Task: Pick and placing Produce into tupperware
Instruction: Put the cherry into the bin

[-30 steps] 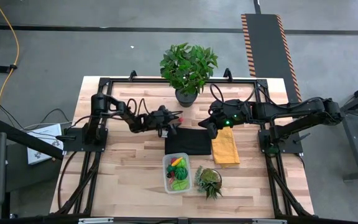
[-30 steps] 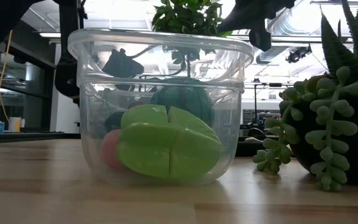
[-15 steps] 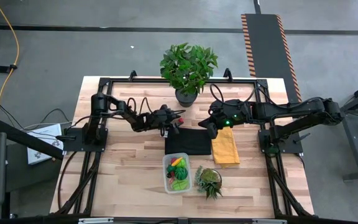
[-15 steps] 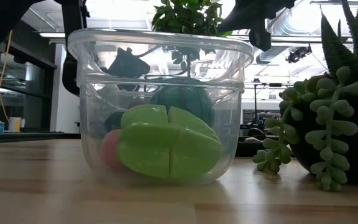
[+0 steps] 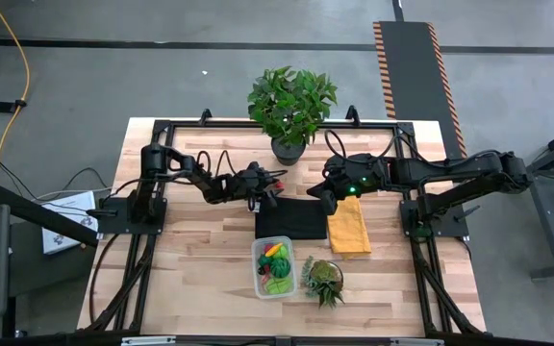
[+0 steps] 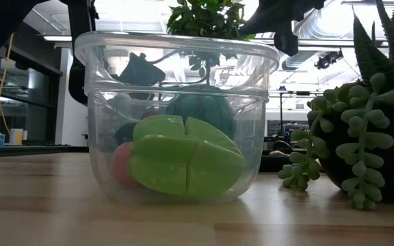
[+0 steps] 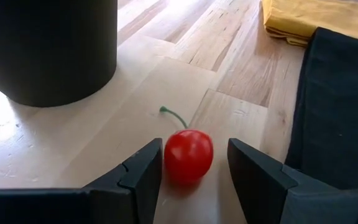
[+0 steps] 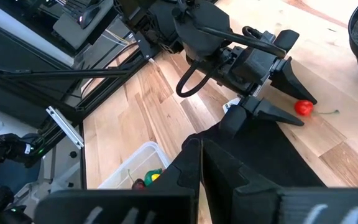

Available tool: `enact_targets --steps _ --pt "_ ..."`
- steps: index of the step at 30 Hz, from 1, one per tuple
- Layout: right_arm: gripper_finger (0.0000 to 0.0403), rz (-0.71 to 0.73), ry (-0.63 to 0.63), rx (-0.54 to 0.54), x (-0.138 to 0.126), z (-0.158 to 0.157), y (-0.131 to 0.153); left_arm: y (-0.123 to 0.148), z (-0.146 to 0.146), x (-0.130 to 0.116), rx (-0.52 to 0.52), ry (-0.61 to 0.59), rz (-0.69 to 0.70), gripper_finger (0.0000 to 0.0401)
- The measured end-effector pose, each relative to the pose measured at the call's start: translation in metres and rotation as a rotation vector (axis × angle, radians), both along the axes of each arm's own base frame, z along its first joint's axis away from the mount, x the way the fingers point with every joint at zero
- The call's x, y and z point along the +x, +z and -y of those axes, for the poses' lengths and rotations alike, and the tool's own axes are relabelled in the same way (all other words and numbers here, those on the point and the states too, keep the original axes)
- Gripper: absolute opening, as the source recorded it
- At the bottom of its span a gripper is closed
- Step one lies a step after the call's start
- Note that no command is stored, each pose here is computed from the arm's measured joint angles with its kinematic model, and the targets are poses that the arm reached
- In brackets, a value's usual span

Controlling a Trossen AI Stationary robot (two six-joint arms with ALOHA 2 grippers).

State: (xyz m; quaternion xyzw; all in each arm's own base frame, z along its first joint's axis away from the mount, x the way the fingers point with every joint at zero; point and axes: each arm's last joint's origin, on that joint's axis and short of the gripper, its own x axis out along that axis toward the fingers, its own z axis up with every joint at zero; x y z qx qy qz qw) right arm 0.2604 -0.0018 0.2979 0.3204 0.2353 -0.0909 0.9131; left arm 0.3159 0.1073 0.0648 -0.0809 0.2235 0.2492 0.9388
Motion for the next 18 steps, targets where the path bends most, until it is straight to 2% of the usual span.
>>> enact_targets --steps 7,15,18 --pt "0.0007 0.0 0.001 -0.003 0.0 0.0 0.0 0.0 0.0 0.0 0.0 0.0 0.0 0.0163" --pt "0.0006 -0.002 0.002 -0.003 -0.0001 0.0 -0.0002 0.0 0.0002 0.0002 -0.01 -0.019 0.004 0.0104" --pt "0.0007 -0.007 0.001 -0.002 -0.0003 0.0 -0.0006 0.0 0.0002 0.0002 -0.01 -0.019 0.004 0.0097"
